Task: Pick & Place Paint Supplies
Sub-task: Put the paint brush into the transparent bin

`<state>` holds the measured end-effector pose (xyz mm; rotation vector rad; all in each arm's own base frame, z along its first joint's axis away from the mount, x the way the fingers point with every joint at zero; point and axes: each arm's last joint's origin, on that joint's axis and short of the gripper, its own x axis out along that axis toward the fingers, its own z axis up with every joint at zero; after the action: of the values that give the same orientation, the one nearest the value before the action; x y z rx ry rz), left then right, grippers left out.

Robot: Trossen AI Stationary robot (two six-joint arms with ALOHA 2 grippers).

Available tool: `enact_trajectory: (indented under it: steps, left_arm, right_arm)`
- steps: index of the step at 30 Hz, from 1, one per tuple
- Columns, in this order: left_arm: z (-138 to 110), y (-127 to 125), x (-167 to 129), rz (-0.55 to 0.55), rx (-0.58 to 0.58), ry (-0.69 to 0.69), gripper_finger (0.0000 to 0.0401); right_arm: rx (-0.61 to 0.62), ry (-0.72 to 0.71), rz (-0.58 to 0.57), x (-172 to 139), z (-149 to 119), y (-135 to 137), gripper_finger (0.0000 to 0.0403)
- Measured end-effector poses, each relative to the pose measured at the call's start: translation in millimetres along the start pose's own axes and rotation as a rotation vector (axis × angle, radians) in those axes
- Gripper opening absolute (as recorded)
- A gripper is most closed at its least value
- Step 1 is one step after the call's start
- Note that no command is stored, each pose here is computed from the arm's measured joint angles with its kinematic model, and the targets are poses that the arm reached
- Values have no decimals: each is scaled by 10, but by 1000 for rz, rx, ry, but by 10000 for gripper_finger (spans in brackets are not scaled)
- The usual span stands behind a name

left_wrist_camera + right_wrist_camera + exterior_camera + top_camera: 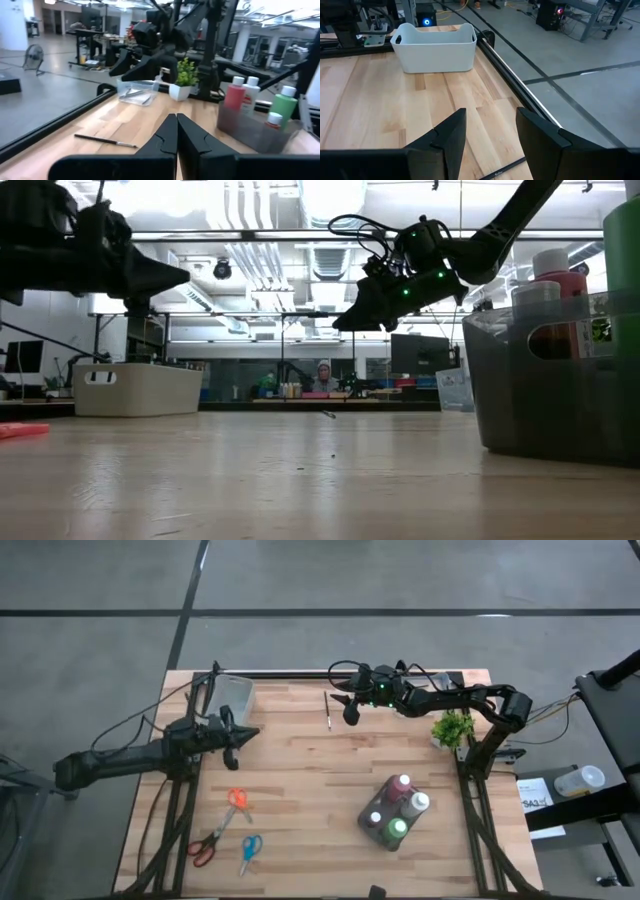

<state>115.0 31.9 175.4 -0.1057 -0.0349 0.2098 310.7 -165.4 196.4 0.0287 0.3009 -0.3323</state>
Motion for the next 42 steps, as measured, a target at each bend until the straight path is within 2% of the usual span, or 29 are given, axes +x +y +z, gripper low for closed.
enact_trajectory:
  steps: [3,8,15,21,31,42]
  left_arm:
    - [-44,-4,-33,-20,1,4,0]
    - [-163,6,-79,-6,-35,113,0]
    - [-118,-1,-111,-12,-2,62,0]
    - [-152,1,-142,-7,2,96,0]
    - [-103,-9,-201,-12,48,33,0]
    - [-155,0,-165,-8,80,97,0]
  right_arm:
    - [0,0,0,0,0,0,170]
    - [0,0,0,0,0,0,170]
    - [0,1,0,0,-1,0,170]
    - [0,2,0,0,-1,0,170]
    - [1,7,1,0,-7,1,170]
    - [47,28,2,-1,-31,3,170]
